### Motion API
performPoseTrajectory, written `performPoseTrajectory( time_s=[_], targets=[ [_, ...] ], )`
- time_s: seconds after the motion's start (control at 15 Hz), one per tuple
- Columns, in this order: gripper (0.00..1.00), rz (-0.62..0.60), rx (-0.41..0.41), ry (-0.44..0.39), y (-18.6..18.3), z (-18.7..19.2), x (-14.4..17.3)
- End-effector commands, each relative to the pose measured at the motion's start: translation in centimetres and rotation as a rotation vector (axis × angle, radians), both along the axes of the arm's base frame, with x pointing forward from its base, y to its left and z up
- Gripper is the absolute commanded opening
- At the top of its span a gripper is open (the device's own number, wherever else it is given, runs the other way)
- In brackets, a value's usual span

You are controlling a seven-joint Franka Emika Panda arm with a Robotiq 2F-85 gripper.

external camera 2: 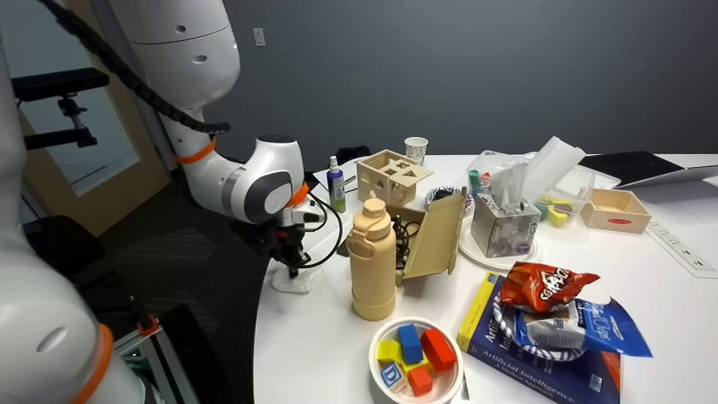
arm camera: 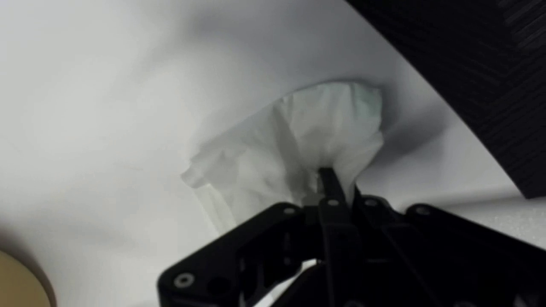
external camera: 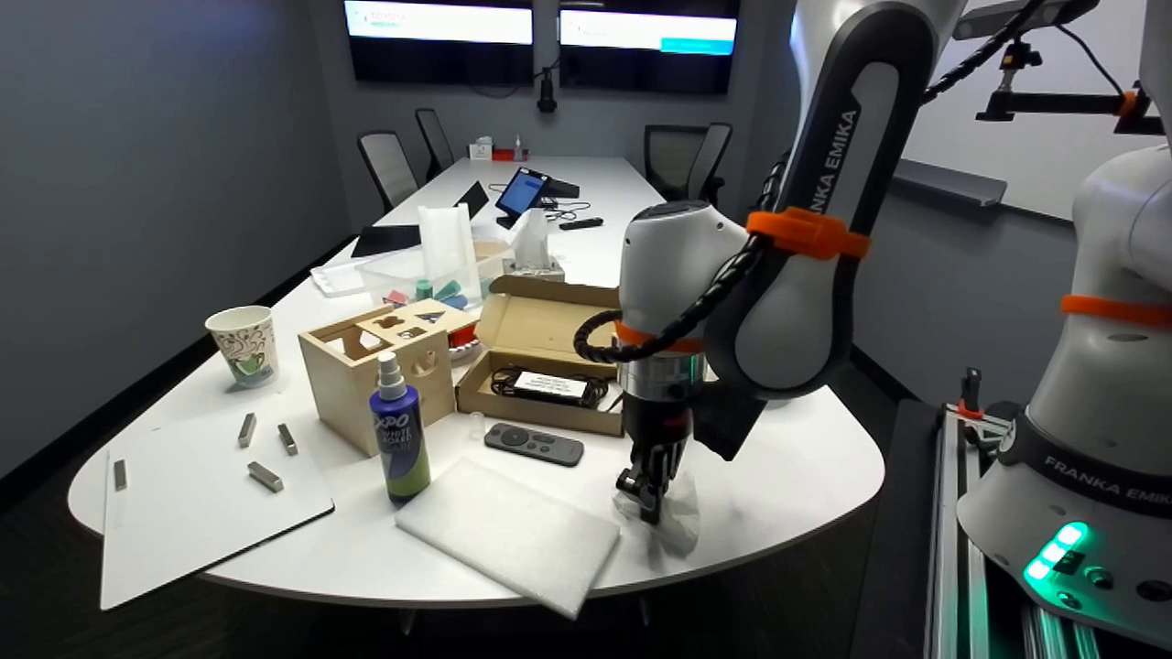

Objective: Use the folded napkin to the wipe the table.

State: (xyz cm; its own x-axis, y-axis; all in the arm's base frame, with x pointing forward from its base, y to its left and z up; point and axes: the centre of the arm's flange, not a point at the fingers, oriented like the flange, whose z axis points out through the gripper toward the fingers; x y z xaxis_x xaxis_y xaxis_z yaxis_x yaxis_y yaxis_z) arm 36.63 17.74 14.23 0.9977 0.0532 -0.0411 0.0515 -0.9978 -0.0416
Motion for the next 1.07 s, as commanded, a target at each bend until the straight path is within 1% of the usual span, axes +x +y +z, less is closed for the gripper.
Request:
performPoseTrajectory(
  time_s=[0.0, 0.2, 0.33, 0.47, 0.67, 0.8, 1.0],
  targets=[
    [0.00, 0.005, -0.016, -0.057, 0.0, -0.5, 2.1],
    [0.00, -0.014, -0.066, -0.090, -0.9, -0.1, 4.1],
    [0.00, -0.042, -0.100, -0.093, -1.7, -0.3, 5.3],
    [0.00, -0.084, -0.136, -0.066, -2.3, -0.9, 5.7],
    [0.00, -0.133, -0.196, -0.001, -2.7, -1.8, 5.3],
    [0.00, -0.141, -0.209, 0.048, -2.7, -1.9, 4.7],
    [0.00, -0.117, -0.218, 0.110, -2.3, -1.5, 3.3]
  ],
)
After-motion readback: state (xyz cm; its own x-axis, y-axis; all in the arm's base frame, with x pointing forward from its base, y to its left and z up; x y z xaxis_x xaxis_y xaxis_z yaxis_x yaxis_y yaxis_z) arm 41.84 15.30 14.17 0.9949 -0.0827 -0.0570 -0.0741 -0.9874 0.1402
